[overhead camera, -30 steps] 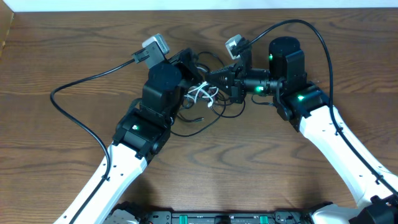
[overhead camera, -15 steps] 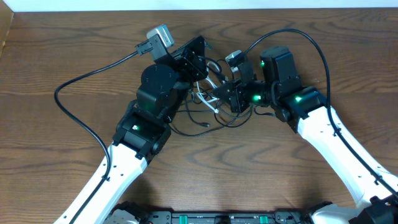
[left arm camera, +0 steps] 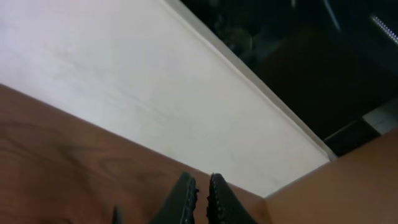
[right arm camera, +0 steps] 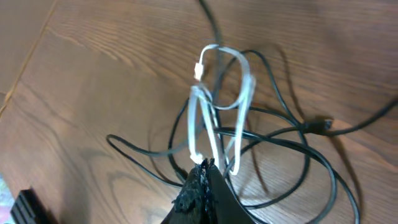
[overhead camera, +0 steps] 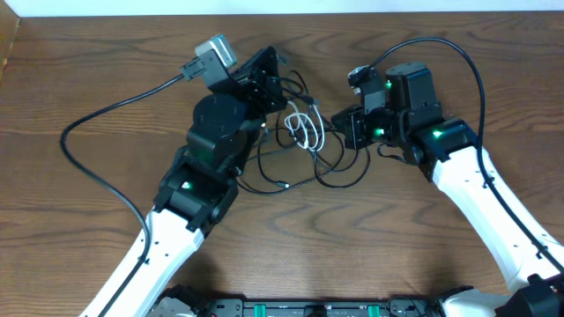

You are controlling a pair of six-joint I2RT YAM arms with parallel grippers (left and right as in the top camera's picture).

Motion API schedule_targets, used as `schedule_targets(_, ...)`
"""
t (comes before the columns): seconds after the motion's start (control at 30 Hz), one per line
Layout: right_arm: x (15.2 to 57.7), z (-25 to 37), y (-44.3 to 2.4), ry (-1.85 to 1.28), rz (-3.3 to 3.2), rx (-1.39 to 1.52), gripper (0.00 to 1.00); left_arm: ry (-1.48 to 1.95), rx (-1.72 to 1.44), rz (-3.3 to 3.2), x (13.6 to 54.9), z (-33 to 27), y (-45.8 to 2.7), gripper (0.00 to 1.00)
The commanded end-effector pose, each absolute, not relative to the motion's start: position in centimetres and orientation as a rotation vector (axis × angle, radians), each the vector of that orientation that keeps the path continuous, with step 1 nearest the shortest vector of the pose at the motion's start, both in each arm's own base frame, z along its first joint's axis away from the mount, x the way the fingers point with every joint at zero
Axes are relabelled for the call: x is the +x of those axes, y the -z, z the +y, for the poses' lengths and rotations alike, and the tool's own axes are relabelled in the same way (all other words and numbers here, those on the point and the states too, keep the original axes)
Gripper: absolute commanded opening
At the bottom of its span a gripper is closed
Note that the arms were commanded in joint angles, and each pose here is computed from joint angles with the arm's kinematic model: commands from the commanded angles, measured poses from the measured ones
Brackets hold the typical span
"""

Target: Untangle cables

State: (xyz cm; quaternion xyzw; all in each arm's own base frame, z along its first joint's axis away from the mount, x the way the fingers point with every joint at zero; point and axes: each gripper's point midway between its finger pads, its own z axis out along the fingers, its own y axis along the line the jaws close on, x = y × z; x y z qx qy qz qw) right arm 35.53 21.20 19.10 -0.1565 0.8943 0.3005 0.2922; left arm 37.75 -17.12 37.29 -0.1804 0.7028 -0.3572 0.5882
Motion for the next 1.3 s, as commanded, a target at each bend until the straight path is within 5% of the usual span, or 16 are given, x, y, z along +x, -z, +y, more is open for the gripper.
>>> schedule_targets(0.0,36.1,20.4,-19.4,-0.765,2.38,-0.397,0.01,0.714,-0.441,1.516,37.0,-13.7,-41.0,0.08)
schedule_targets(0.5,36.1,20.3,-19.2,-0.757,2.387,-0.395,0.01,0.656,-0.576,1.164,33.6,-4.7,-49.2,0.08)
schedule_targets(1.0,35.7,21.1,-18.3,-0.704,2.357,-0.575,0.01,0.429,-0.659,1.095,31.6,1.1,-49.9,0.08)
schedule_targets(1.27,35.1,24.7,-15.0,-0.683,2.323,-0.832,0.49,0.426,-0.654,1.116,31.8,0.9,-49.5,0.08)
